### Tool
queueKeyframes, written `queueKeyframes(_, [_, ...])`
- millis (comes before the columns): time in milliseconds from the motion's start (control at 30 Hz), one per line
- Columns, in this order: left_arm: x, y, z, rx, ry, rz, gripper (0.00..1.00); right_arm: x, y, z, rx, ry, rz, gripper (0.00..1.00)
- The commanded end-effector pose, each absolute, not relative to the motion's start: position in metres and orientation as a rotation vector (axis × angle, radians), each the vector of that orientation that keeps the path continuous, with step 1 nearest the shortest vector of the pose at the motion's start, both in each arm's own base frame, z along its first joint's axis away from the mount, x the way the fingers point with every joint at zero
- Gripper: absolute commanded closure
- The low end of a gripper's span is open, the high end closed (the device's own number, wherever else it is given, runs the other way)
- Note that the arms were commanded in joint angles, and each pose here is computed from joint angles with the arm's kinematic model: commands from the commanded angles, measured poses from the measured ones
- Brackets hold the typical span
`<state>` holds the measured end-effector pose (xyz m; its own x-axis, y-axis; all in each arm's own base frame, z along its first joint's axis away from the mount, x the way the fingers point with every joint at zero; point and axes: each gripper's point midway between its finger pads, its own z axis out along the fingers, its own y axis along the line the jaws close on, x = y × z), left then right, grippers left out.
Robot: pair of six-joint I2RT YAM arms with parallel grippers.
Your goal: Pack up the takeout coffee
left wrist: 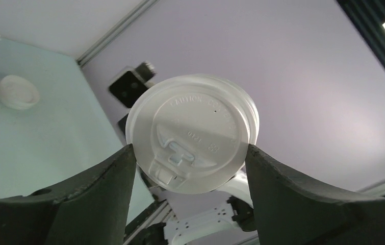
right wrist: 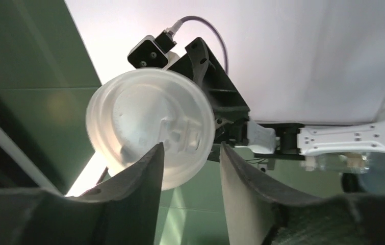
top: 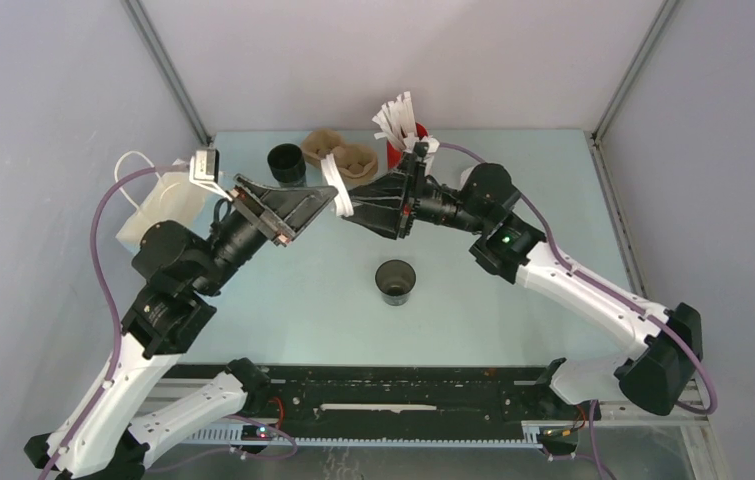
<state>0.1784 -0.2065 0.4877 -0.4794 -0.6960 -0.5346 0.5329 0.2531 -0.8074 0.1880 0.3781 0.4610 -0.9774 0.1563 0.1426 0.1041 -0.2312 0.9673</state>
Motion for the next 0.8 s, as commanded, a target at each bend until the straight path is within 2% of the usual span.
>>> queueKeyframes(0, [0.179,-0.192,0.483,-0.174,1.517,-1.353,0.24,0.186,0.342,0.455,0.249,1.965,2.224,0.42])
queueKeyframes(100, [0.189,-0.195,0.443,-0.176,1.695,-1.228,0.24,0.207,0.299,0.398,0.340,2.148,1.872,0.38])
queueKeyframes(200, [0.197,-0.201,0.395,-0.150,1.888,-1.104,0.26,0.217,0.238,0.342,0.377,2.265,1.484,0.38])
queueKeyframes(300, [0.204,-0.207,0.350,-0.094,2.063,-0.938,0.29,0.216,0.178,0.296,0.369,2.343,1.092,0.38])
queueKeyframes(400, [0.212,-0.224,0.305,-0.003,2.223,-0.771,0.31,0.207,0.142,0.269,0.365,2.417,0.849,0.39])
queueKeyframes(633, [0.236,-0.270,0.234,0.343,2.445,-0.352,0.30,0.201,0.125,0.254,0.302,2.462,0.707,0.39])
queueKeyframes(767, [0.247,-0.290,0.213,0.482,2.483,-0.216,0.29,0.203,0.120,0.249,0.288,2.474,0.681,0.39])
